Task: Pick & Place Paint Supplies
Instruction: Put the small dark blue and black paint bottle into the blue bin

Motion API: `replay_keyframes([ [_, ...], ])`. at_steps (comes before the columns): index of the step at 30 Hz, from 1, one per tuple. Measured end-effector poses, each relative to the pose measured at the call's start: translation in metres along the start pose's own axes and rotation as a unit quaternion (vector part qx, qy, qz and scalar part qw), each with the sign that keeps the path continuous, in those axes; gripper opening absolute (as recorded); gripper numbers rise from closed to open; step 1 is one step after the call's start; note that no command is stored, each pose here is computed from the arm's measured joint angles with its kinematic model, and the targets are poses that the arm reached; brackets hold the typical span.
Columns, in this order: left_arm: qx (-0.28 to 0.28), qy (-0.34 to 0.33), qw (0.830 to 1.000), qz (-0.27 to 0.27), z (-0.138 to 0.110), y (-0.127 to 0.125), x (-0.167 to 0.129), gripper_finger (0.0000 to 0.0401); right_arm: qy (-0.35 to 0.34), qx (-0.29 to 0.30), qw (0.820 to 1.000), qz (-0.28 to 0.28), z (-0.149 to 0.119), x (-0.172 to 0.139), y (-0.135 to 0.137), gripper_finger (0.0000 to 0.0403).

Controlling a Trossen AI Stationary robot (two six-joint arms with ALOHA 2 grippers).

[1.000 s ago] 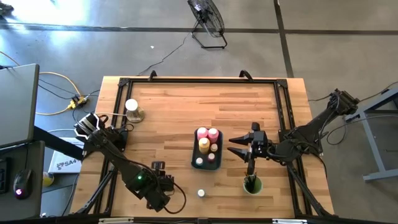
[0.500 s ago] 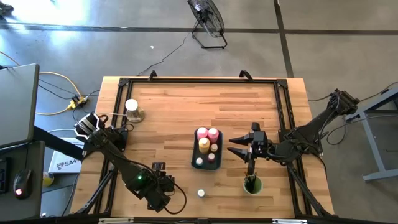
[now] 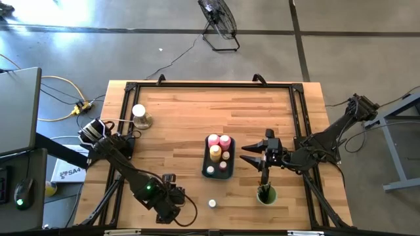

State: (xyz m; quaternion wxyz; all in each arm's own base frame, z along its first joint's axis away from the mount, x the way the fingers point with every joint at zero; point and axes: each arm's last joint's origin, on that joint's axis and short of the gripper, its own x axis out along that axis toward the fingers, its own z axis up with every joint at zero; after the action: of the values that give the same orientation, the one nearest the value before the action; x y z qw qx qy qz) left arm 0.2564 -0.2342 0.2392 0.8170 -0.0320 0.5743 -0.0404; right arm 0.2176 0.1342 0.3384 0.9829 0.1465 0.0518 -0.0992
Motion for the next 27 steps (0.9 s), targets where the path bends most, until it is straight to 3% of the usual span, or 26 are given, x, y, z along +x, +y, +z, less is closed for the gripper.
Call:
replay_keyframes([
  [19,0.001,0.008,1.0,-0.001,-0.0011,0.0004,0.0,0.0189,0.0,0.0,1.0,0.0,0.0,0.0,0.0,0.0144],
  [27,0.001,0.009,1.0,-0.002,-0.0011,0.0003,0.0,0.0129,0.0,0.0,1.0,0.0,0.0,0.0,0.0,0.0144],
])
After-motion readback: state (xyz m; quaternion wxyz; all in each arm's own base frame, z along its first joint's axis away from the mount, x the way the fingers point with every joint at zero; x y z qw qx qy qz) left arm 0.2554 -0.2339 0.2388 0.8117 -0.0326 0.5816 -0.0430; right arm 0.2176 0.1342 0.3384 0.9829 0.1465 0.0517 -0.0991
